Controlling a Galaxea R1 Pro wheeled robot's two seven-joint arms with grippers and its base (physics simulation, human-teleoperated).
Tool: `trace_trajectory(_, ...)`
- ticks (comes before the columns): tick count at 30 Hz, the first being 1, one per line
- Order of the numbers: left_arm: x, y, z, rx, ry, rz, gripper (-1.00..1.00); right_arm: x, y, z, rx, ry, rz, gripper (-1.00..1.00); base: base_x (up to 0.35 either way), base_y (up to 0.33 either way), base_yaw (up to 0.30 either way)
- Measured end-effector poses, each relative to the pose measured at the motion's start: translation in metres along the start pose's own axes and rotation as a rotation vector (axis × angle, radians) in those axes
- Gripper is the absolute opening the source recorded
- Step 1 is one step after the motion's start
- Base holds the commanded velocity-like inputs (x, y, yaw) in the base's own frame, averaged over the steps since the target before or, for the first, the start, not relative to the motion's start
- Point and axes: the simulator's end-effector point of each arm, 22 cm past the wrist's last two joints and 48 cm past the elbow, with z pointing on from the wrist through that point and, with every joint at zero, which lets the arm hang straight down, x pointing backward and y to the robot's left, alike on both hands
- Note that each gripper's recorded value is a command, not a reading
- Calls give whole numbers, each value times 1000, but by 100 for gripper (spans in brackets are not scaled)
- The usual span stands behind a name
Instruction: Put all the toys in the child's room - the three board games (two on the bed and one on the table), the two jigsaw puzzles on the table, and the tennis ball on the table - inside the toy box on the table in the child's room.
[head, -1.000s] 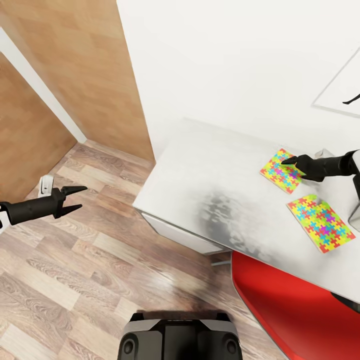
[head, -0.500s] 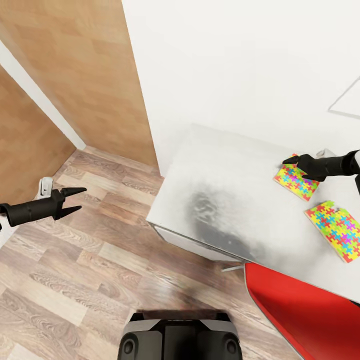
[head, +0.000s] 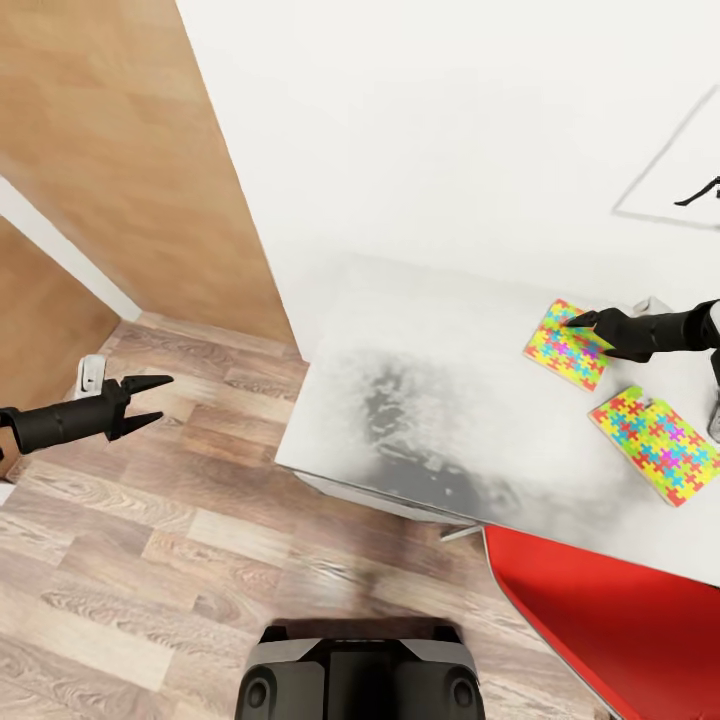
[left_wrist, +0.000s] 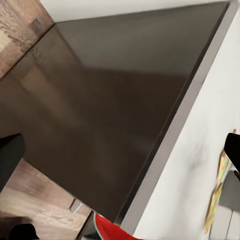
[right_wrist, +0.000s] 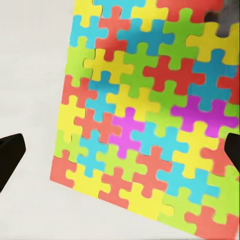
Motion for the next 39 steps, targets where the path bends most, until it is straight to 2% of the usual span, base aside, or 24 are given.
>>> trace_trajectory(11, 1, 1, 1, -3, 2, 0, 100, -3, 0, -1, 1, -5, -1, 100, 9, 13, -79)
trace_trajectory(27, 3, 2, 2, -4, 6, -2, 100, -12, -10, -9, 18, -21, -3, 100, 5, 2, -183)
trace_trajectory(39, 4, 3, 1, -4, 8, -2, 100, -7, -10, -7, 17, -12, -6, 100, 143, 0, -51)
